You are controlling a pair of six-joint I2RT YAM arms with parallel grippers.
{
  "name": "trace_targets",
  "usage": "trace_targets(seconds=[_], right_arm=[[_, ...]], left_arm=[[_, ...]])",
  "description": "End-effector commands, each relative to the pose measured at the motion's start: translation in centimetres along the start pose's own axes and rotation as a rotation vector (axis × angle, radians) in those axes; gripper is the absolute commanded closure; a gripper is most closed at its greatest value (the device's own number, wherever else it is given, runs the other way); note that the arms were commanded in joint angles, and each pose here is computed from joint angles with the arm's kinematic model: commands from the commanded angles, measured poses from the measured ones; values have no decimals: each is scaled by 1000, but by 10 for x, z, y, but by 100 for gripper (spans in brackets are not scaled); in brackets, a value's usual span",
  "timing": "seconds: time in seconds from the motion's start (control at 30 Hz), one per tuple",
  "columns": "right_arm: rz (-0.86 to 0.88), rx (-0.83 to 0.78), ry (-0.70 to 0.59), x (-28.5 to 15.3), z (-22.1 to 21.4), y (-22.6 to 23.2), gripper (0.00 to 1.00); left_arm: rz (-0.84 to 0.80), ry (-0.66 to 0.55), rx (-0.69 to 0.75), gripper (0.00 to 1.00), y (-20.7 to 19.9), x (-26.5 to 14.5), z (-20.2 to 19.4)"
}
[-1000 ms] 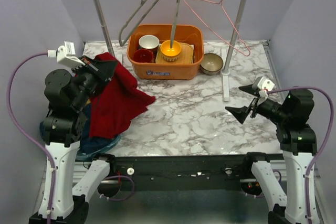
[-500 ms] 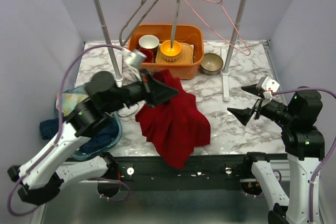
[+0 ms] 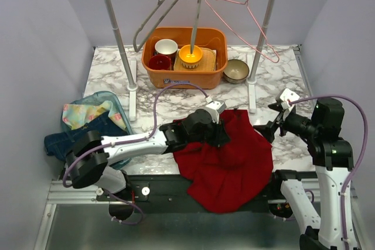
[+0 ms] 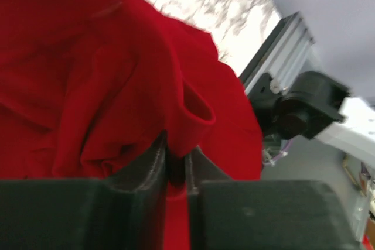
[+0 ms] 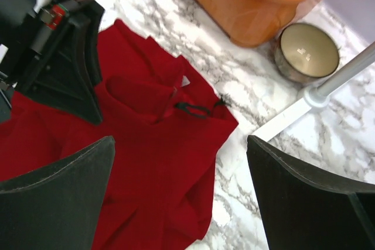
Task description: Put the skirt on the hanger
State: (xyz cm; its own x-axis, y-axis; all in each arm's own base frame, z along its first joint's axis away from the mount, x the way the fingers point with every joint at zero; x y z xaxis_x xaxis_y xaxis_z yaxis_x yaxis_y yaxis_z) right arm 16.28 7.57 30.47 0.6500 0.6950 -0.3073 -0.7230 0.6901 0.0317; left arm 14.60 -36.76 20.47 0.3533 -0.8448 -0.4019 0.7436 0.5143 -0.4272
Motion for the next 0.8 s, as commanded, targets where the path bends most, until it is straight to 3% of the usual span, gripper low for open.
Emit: trace_targets(seconds=[0.0,0.1,0.17,0.27,0.43,0.6,0.77], right_arm=[[32,22,145,11,-40,-9,0],[62,41,227,21,-61,-19,0],[43,40,243,29,-68,-29,0],[-16,74,251,45,-70,-54,0],[-31,184,250,76,-67,-86,0],[52,310,302,105,-72,-103,0],[261,326,351,105,-85,-60,3]], left_arm=[[-105,-23,-26,54,-13,17,-9],[-54,3,17,27,-2,0,-20],[-3,38,41,21,5,-22,-25],[91,39,45,15,17,-53,-26],[112,-70,-6,7,16,-79,-11],[70,-108,-40,7,4,-56,5],[161,-78,-45,5,16,-34,5]])
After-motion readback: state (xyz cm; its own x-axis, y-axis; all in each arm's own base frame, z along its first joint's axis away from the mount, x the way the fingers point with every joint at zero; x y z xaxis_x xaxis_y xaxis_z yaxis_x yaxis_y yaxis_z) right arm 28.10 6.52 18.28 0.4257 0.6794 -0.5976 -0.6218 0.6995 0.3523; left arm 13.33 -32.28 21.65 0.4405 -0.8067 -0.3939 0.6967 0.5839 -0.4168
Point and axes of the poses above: each gripper's point midway between its finger pads, its own x axis out along the fingers, its own y axis along the line the jaws close on, z = x × y, the point moved 4 cm from there along -x, back along the fingers, and after that the axes turned 12 degrees about x, right-handed, at the moved point
